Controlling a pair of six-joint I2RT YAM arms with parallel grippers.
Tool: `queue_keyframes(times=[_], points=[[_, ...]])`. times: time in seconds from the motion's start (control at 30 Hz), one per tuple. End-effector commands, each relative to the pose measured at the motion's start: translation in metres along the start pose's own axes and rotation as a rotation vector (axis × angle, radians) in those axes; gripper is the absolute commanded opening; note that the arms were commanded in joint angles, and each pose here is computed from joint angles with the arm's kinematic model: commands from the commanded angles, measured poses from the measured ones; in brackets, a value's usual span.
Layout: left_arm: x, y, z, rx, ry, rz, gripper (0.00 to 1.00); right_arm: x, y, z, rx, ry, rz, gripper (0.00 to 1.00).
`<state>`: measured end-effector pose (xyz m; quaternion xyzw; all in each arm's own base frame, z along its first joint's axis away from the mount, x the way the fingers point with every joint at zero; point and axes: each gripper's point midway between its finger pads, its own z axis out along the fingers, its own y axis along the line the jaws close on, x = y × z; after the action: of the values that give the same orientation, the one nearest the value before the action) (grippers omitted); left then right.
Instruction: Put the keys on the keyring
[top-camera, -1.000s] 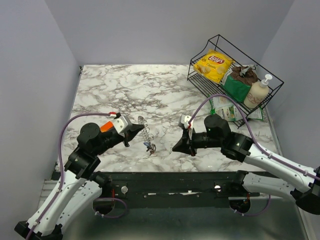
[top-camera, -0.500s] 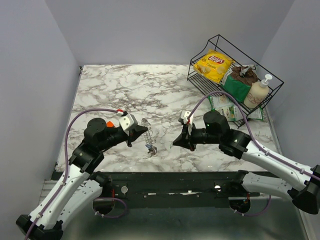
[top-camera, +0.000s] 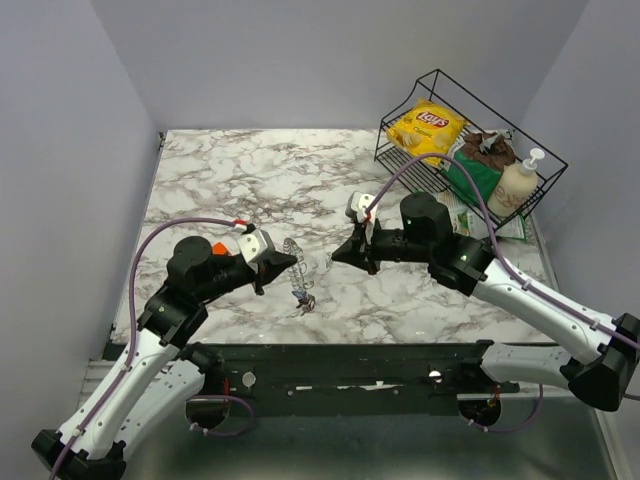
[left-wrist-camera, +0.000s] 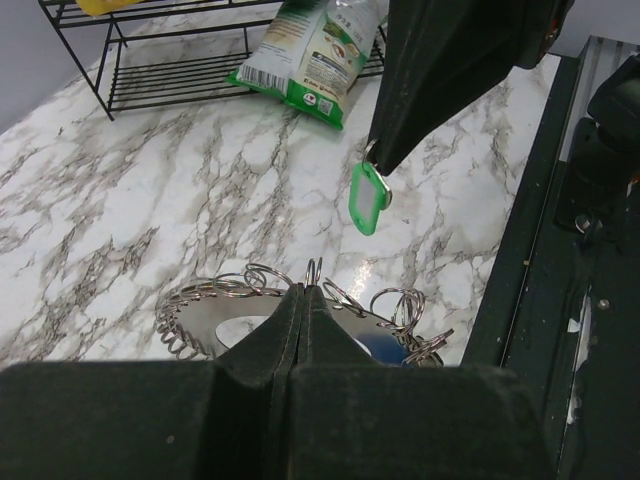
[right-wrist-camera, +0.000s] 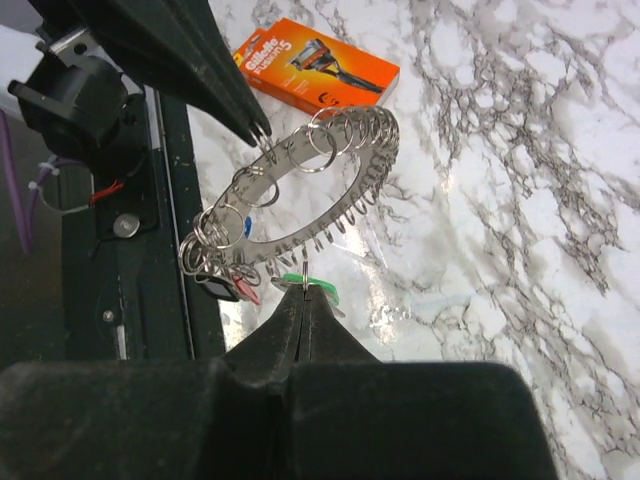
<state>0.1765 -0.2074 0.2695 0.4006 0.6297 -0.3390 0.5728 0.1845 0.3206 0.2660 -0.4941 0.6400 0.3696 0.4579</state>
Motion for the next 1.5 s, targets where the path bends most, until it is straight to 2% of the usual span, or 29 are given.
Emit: queue_keyframes(times=[0.0,0.73,1.47], points=[[-0.020,-0.005,-0.002,0.024,-0.070,0.033,0.00,-0.018,0.000,0.002,-0.030,-0.017,-0.044,0.01],[-0.018,0.004,-0.003,-0.032,-0.063,0.011,0.00,-0.023,0.001,0.018,-0.102,0.026,-0.031,0.01],[-0.017,0.010,-0.004,-0.067,-0.055,0.011,0.00,-0.032,0.024,0.036,-0.171,0.057,-0.061,0.01]])
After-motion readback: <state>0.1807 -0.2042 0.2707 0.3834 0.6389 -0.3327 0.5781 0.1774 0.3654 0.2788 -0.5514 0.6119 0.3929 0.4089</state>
